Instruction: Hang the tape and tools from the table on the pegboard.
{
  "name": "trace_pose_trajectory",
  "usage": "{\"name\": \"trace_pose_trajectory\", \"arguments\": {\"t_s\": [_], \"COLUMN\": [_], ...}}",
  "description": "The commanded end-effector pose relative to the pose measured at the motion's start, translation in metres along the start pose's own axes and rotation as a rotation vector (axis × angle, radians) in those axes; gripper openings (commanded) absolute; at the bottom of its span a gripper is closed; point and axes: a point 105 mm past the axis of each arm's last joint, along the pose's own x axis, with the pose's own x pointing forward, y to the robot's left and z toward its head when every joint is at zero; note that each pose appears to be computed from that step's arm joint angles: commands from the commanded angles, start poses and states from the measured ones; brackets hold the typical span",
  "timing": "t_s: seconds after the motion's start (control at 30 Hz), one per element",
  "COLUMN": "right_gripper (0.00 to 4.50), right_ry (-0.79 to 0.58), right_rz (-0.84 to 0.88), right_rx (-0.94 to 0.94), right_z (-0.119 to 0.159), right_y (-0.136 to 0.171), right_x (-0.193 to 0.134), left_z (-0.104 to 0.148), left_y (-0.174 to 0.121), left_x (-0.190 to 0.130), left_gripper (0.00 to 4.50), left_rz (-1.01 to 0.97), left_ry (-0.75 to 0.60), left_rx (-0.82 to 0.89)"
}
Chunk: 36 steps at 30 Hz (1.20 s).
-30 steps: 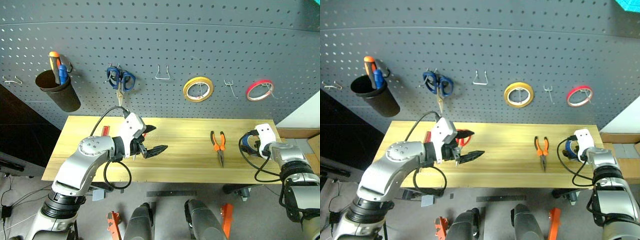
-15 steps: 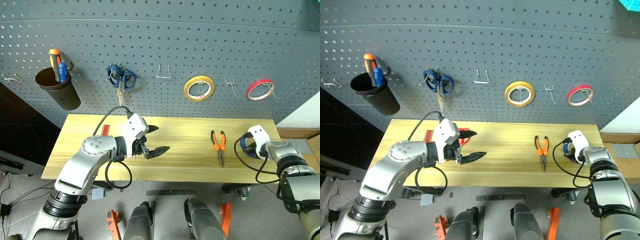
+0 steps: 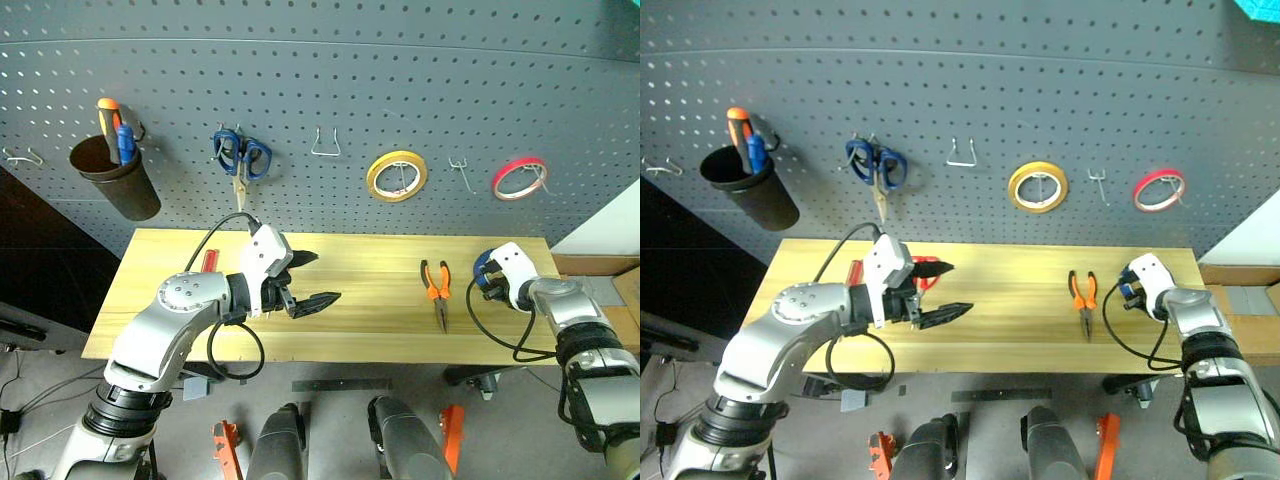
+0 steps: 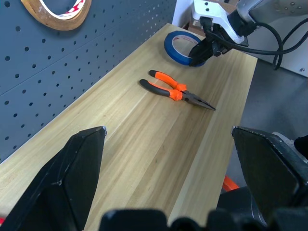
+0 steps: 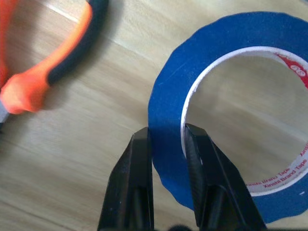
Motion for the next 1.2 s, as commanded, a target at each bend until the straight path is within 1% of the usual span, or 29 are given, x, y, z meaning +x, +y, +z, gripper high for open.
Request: {"name": "trace_pose_trajectory", "arguments": {"t_s": [0.03, 0.07, 0.17, 0.2, 0.23, 0.3, 0.43, 0.5, 0.6, 0.63, 0.7, 0.83, 0.93, 1.0, 1.13, 1.2], "right_gripper": [0.38, 0.38, 0.38, 0.38, 0.38, 0.38, 0.38, 0.38, 0.38, 0.38, 0.38, 0.38, 0.38, 0.38, 0.38, 0.38], "right_ry": [-0.255, -0.270, -0.329, -0.344, -0.360, -0.383, -0.454, -0.545, -0.656, -0.695, -0.742, -0.767, -0.765, -0.761, -0.728, -0.729], "right_rz": [-0.053, -0.053, -0.038, -0.032, -0.027, -0.034, -0.154, -0.237, -0.316, -0.332, -0.344, -0.317, -0.294, -0.287, -0.317, -0.321], "right_rx": [-0.182, -0.181, -0.192, -0.183, -0.177, -0.175, -0.260, -0.363, -0.478, -0.509, -0.510, -0.498, -0.509, -0.519, -0.496, -0.488], "right_z": [0.058, 0.060, 0.067, 0.070, 0.073, 0.080, 0.099, 0.116, 0.137, 0.145, 0.157, 0.170, 0.177, 0.178, 0.177, 0.178], "right_y": [0.042, 0.054, 0.102, 0.113, 0.122, 0.130, 0.115, 0.111, 0.112, 0.114, 0.114, 0.112, 0.103, 0.098, 0.075, 0.071], "right_x": [-0.082, -0.090, -0.112, -0.116, -0.119, -0.121, -0.127, -0.135, -0.145, -0.147, -0.145, -0.128, -0.113, -0.107, -0.089, -0.084], "left_z": [0.029, 0.030, 0.032, 0.033, 0.034, 0.035, 0.037, 0.038, 0.040, 0.041, 0.041, 0.043, 0.044, 0.044, 0.044, 0.043], "left_y": [-0.002, -0.002, -0.002, -0.001, 0.000, 0.000, 0.000, 0.001, 0.003, 0.003, 0.003, 0.005, 0.006, 0.006, 0.008, 0.008], "left_x": [-0.001, 0.000, 0.002, 0.004, 0.004, 0.006, 0.009, 0.010, 0.010, 0.010, 0.010, 0.011, 0.011, 0.011, 0.010, 0.009], "left_gripper": [4.50, 4.50, 4.50, 4.50, 4.50, 4.50, 4.50, 4.50, 4.50, 4.50, 4.50, 4.50, 4.50, 4.50, 4.50, 4.50], "left_rz": [-0.028, -0.035, -0.047, -0.049, -0.050, -0.056, -0.059, -0.048, -0.031, -0.025, -0.023, -0.020, -0.015, -0.014, -0.003, 0.000], "left_ry": [-0.098, -0.100, -0.112, -0.114, -0.116, -0.120, -0.135, -0.148, -0.165, -0.171, -0.171, -0.171, -0.168, -0.166, -0.162, -0.161], "left_rx": [0.064, 0.067, 0.069, 0.070, 0.071, 0.077, 0.079, 0.086, 0.088, 0.087, 0.088, 0.095, 0.109, 0.115, 0.122, 0.123]}}
